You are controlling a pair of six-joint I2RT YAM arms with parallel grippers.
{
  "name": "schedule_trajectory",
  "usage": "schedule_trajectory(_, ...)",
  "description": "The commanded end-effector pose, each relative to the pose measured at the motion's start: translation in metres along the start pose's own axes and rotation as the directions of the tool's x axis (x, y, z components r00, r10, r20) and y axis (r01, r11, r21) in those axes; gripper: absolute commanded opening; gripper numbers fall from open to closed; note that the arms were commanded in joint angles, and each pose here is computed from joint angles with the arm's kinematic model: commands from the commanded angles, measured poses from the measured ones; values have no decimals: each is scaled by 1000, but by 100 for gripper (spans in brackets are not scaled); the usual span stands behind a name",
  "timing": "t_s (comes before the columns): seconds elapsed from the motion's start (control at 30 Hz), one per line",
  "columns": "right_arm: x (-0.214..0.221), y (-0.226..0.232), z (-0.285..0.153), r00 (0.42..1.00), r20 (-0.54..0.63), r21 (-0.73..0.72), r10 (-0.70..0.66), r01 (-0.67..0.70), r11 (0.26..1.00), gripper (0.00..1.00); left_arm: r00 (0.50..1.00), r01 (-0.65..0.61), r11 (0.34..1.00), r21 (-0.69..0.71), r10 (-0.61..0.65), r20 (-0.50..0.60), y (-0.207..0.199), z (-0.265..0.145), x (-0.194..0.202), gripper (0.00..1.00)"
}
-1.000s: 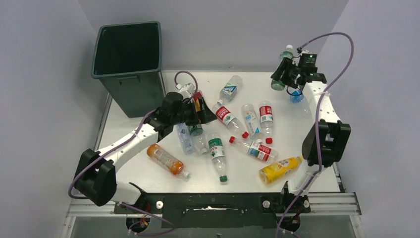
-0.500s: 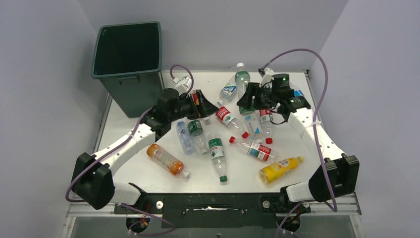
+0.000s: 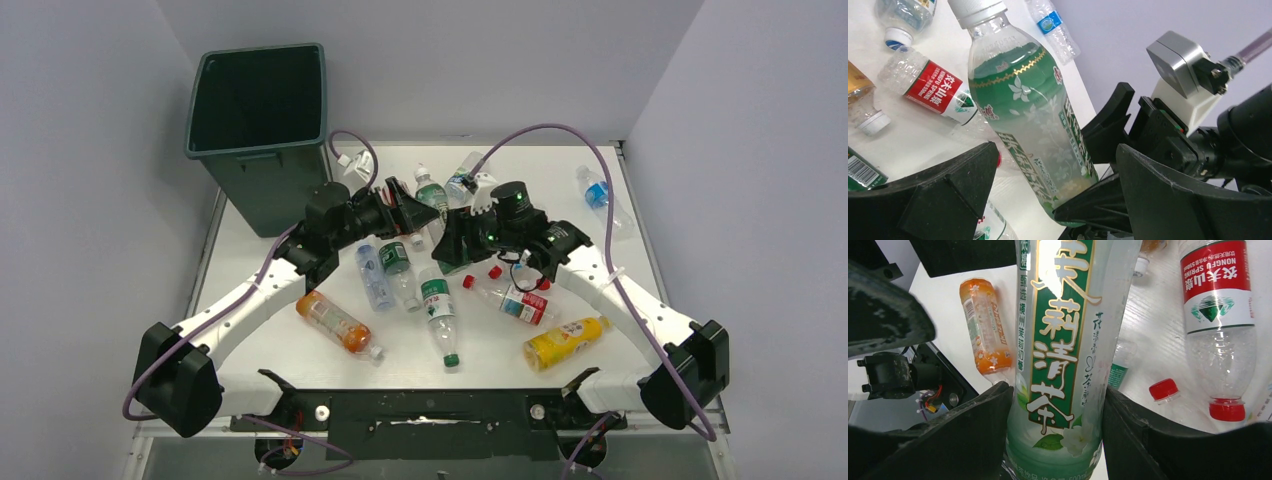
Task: Put the plastic bottles in the bin
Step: Pick up the plastic bottle at the center of the board.
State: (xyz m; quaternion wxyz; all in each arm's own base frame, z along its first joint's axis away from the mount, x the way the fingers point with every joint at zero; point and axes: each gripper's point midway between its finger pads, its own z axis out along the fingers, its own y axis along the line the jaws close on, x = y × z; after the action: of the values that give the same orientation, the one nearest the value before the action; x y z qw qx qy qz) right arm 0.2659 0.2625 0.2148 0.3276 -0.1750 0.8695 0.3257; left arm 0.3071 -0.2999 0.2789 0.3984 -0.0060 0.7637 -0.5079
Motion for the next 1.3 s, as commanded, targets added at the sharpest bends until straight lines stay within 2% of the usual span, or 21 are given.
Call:
schedule_trajectory(0.0,-21,16,-6,995,96,-4,-19,19,1000,47,997,-19,999,29,16,82,-15,-6,-19,89)
schedule_trajectory(0.57,-14,57,-6,993,107,-57,-49,55,997,47,995,13,998,-63,-7,98,4,1,-22,88)
schedule_trajectory(0.67,-10,60,-4,994,103,-59,-49,55,997,47,995,18,998,-64,-12,100,6,1,-21,82)
schedule_trajectory(0.83,-6,60,-2,994,102,-62,-45,51,997,47,996,35,997,-66,-30,81,9,2,-16,58)
schedule_trajectory(1.13,-3,61,-2,994,100,-63,-46,53,997,47,996,46,996,-74,-40,77,11,4,-15,37)
schedule_trajectory(1.17,-3,61,-2,994,100,-64,-45,52,997,50,996,46,996,-74,-40,79,11,4,-16,37)
schedule_trajectory(1.27,-2,60,-5,994,103,-57,-41,47,997,68,996,42,996,-76,-35,84,11,5,-20,35)
